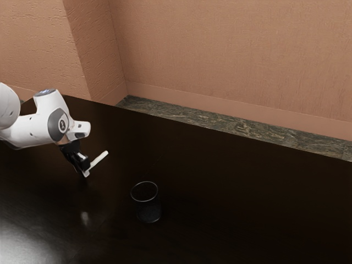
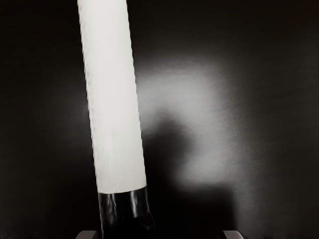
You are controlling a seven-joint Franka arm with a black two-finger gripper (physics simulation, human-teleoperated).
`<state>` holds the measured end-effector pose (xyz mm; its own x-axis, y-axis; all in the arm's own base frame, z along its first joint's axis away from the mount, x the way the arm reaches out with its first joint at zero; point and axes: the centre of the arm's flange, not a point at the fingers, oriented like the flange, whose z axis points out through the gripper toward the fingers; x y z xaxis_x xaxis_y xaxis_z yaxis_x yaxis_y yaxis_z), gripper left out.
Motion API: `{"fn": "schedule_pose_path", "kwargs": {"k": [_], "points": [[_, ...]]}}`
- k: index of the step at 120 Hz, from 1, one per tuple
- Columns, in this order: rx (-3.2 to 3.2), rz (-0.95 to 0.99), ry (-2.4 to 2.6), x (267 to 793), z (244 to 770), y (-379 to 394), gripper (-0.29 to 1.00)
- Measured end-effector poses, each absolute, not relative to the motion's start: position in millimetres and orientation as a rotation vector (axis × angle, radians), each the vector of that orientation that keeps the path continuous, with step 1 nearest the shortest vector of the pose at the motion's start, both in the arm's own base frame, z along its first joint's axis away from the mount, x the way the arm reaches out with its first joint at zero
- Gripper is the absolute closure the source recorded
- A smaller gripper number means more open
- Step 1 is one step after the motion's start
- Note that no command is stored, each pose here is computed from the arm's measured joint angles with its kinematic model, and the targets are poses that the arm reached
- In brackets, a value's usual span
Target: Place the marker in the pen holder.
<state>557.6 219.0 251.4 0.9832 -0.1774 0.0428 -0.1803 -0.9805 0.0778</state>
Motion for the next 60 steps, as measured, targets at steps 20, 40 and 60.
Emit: {"fn": "schedule_pose_path", "kwargs": {"k": [20, 40, 60], "points": [[3.05, 0.063, -0.26, 560.8, 252.8, 219.4, 0.41], [3.054, 0.075, -0.247, 568.1, 252.9, 221.4, 0.41], [3.045, 0.079, -0.214, 569.0, 249.7, 222.0, 0.41]]}}
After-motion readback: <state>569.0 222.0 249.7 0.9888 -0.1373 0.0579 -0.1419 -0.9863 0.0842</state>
